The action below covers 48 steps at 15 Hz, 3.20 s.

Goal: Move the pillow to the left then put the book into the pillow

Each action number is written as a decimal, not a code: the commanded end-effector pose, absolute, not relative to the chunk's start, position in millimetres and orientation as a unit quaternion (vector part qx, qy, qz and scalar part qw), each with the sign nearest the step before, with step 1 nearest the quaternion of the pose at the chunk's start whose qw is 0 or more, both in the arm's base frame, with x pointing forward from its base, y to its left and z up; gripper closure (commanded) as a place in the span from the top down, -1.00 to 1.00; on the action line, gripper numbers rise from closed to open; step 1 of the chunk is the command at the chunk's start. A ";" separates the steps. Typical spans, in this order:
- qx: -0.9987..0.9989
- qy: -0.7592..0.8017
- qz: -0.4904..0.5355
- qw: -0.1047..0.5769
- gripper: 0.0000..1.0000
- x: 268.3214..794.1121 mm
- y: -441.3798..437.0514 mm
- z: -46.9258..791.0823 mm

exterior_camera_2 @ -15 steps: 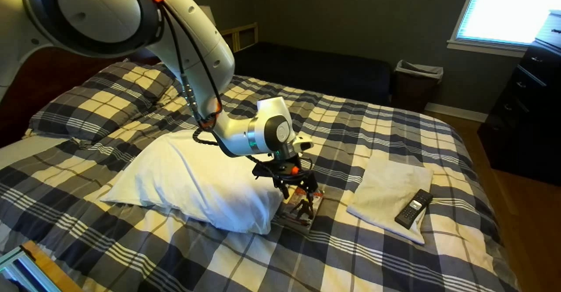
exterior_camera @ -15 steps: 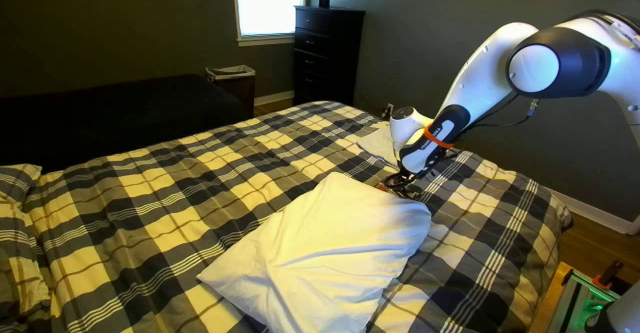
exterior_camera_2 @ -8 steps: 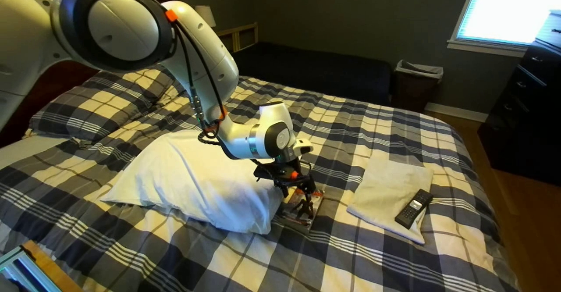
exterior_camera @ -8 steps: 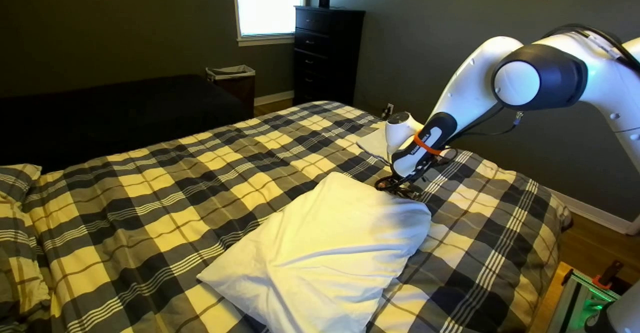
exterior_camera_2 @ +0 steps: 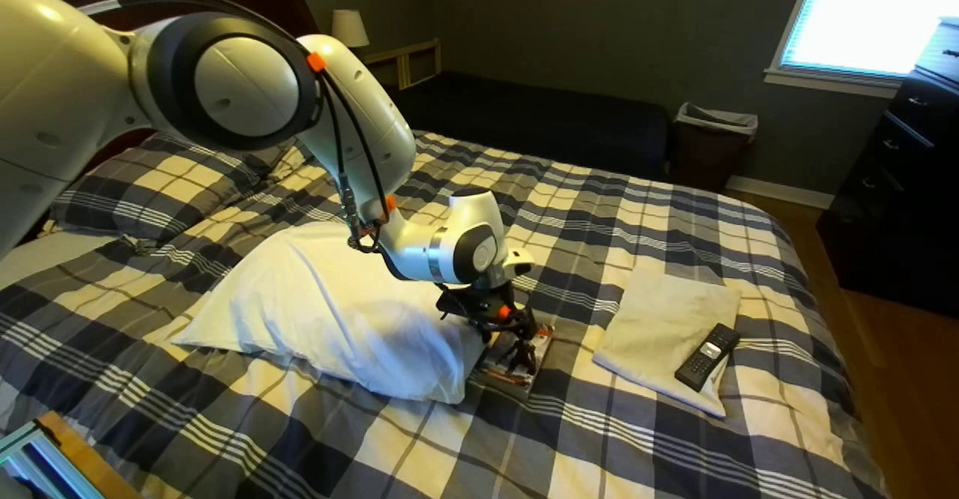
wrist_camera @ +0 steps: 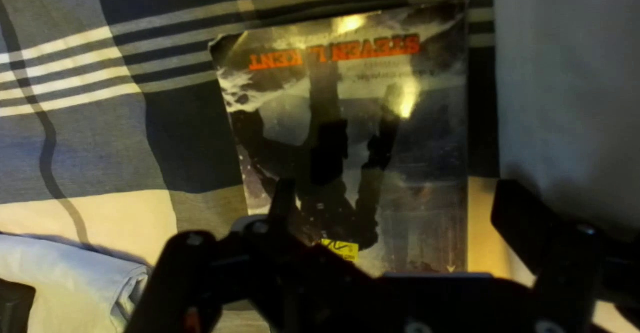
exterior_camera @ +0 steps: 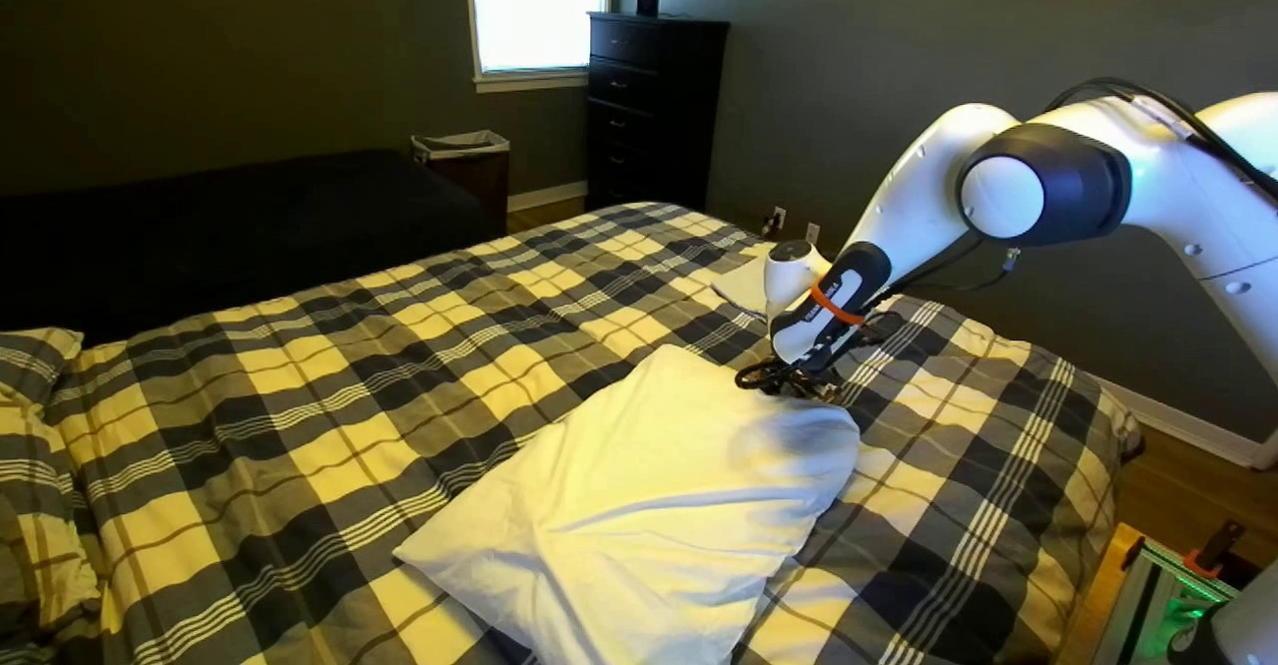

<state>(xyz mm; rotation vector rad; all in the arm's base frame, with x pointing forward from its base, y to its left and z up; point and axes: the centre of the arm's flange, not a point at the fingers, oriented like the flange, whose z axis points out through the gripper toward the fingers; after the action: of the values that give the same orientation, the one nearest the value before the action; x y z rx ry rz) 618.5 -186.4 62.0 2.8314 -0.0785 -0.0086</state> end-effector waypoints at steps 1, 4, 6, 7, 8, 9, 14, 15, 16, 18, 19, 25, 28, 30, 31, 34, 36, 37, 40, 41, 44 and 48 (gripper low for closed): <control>0.988 -0.022 0.006 0.155 1.00 631.1 -187.8 43.8; 0.987 -0.021 0.001 0.162 1.00 635.0 -189.5 34.6; 0.986 -0.019 -0.002 0.169 1.00 636.0 -191.1 30.3; 0.985 -0.017 -0.006 0.173 1.00 636.3 -191.8 27.8; 0.984 -0.015 -0.008 0.177 1.00 637.0 -192.4 25.0; 0.983 -0.014 -0.012 0.180 1.00 637.8 -192.7 22.7; 0.980 -0.010 -0.027 0.196 0.37 642.1 -193.6 18.1; 0.980 -0.009 -0.028 0.196 0.21 643.4 -192.6 19.3; 0.980 -0.008 -0.030 0.197 0.09 644.8 -191.9 21.7; 0.980 -0.010 -0.030 0.199 -0.15 646.5 -191.7 25.9; 0.979 -0.013 -0.029 0.199 -0.27 646.8 -193.4 30.3; 0.977 -0.027 -0.021 0.212 -0.58 641.8 -209.5 50.9; 0.975 -0.032 -0.014 0.219 -0.65 638.5 -216.1 66.0; 0.974 -0.038 -0.008 0.222 -0.71 637.0 -219.0 77.6; 0.974 -0.043 -0.004 0.221 -0.71 636.3 -219.1 84.2; 0.975 -0.047 0.006 0.219 -0.75 635.0 -213.8 100.4; 0.975 -0.044 0.011 0.217 -0.76 634.2 -208.2 111.5; 0.976 -0.041 0.017 0.214 -0.76 634.1 -203.1 117.1; 0.979 -0.029 0.036 0.198 -0.76 633.2 -182.6 135.3; 0.980 -0.023 0.043 0.194 -0.76 633.2 -172.3 142.5; 0.981 -0.005 0.064 0.182 -0.76 632.2 -141.5 159.2; 0.982 0.025 0.080 0.169 -0.76 629.5 -95.7 181.9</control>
<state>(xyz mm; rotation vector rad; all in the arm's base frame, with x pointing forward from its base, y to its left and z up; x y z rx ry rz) 650.9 -127.1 159.1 2.7757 0.0226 0.1959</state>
